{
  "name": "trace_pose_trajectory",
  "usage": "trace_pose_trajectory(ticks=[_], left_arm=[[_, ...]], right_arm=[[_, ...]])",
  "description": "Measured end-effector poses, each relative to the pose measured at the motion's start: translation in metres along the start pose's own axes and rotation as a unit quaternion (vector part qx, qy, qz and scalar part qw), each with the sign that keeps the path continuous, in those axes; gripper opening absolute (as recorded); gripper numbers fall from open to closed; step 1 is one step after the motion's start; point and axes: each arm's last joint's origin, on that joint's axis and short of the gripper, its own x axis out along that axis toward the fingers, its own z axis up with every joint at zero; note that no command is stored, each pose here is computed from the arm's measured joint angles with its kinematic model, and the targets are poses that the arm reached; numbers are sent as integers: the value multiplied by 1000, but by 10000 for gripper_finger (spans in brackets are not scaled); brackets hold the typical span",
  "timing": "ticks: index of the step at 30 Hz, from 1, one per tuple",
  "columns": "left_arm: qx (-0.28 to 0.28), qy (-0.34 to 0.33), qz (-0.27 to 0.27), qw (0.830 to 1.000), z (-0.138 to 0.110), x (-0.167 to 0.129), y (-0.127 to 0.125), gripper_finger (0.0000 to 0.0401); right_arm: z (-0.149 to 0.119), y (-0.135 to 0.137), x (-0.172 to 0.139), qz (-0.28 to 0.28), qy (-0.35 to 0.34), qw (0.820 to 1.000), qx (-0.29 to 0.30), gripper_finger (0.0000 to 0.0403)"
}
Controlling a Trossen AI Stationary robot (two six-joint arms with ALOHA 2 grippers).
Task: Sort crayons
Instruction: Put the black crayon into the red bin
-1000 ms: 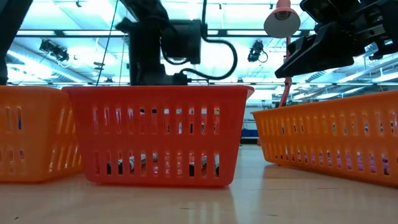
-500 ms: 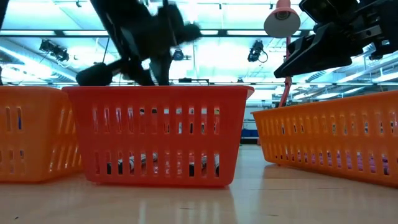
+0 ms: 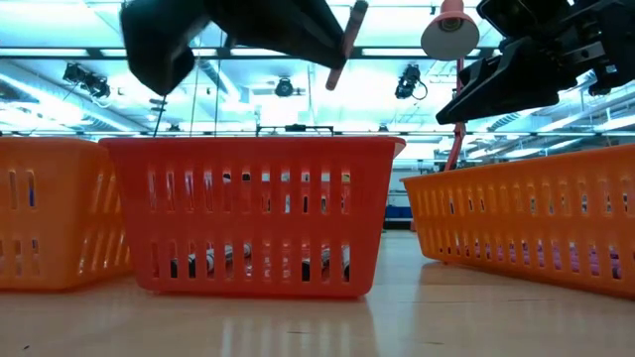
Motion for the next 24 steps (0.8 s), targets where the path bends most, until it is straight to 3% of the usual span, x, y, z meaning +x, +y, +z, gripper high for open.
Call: trace_pose_trajectory(ticks=[7,14,20,24], left_arm=[[-36,-7,-4,999,4,-5,-4,34],[-126,-10,-14,992,7,-11,-10,34],[-138,-15,-18,990,10,-15,-14,34],[-216,-32,-7,976,14,-15,-10,34]], right_arm=[[0,0,0,-1,0,1000,3,111],[0,0,0,-1,0,1000,3,111],[0,0,0,0,0,1000,9,111],[0,0,0,0,0,1000,11,111]])
